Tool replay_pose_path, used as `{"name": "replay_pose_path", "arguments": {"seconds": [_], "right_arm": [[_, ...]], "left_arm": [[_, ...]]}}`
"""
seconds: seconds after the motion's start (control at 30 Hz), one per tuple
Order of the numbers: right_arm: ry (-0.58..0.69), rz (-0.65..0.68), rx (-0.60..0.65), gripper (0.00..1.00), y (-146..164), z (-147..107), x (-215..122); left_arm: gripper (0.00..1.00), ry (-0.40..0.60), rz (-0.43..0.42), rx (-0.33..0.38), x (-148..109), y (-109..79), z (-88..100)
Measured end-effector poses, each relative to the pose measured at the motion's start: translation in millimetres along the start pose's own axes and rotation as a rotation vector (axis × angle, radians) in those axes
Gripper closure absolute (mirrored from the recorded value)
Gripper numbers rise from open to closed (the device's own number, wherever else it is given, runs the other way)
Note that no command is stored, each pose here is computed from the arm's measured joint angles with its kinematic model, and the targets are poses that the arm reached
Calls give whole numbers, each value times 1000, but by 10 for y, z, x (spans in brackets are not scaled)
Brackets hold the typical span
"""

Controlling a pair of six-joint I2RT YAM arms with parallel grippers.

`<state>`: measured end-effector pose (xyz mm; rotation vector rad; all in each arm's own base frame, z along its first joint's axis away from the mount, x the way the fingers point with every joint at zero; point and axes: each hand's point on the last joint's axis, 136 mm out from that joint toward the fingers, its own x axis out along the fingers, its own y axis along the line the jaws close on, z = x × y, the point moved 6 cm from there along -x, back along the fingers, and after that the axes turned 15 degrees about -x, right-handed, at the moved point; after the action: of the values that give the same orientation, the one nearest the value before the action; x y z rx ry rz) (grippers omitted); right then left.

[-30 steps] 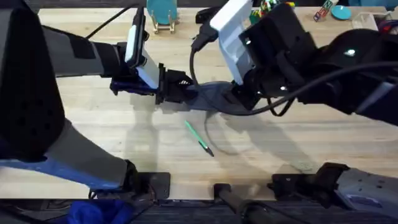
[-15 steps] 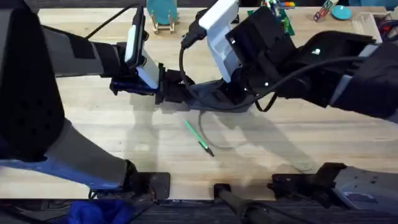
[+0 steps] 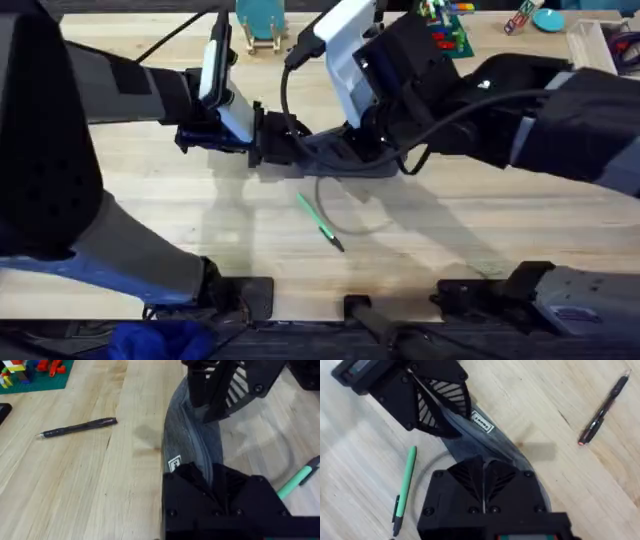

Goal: Unzip the bag, pick up the pens from the table one at a time and place them inside, then zip the bag closed.

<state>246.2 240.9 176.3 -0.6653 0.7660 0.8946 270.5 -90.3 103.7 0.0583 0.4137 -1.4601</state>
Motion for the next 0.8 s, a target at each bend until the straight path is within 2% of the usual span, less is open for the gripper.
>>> {"name": "replay_pose_path", "arguments": {"seconds": [0.4,0.8], "right_arm": [[-105,33,16,970,14,178,-6],[-218,138,-20,971,201,413,-68]], "left_arm": [[958,2,1,-1,-3,1,-3],[958,0,-5,-2,10,-8,3]]}}
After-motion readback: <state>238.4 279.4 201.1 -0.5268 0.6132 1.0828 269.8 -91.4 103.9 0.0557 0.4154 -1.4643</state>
